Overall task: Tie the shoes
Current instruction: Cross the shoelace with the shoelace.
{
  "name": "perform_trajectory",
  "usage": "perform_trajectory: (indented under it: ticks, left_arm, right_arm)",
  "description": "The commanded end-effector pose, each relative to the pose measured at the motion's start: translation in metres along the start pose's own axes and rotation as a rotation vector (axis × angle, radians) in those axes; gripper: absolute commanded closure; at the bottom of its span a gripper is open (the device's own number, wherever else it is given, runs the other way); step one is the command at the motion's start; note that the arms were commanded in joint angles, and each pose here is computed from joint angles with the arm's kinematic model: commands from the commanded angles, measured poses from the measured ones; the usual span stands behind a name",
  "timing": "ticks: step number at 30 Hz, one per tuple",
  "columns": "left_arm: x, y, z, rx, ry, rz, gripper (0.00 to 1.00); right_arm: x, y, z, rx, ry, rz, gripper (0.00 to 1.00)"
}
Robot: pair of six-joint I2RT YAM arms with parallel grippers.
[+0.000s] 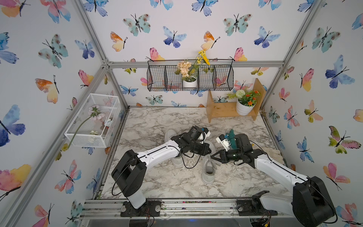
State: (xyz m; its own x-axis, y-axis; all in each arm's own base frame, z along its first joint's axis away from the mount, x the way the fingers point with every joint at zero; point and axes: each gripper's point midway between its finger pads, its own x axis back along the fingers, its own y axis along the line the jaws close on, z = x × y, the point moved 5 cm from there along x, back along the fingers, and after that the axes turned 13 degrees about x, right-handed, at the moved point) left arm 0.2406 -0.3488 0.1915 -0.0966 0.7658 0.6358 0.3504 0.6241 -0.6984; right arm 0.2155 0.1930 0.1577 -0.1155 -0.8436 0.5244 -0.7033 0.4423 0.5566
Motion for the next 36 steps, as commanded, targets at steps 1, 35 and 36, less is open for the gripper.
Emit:
perform_trajectory:
  ticks: [1,35,36]
  left_arm:
    - [0.011,-0.011,0.0,-0.022,-0.029,0.014,1.0]
    - [0.002,-0.021,0.014,-0.01,0.007,0.067,0.87]
    - [0.003,-0.022,0.014,-0.013,0.007,0.068,0.84]
  right_arm:
    - [-0.004,-0.003,-0.001,-0.003,-0.009,0.019,0.98]
    - [-0.011,-0.018,-0.002,-0.071,-0.004,0.083,0.98]
    - [-0.011,-0.018,-0.002,-0.072,-0.002,0.082,0.98]
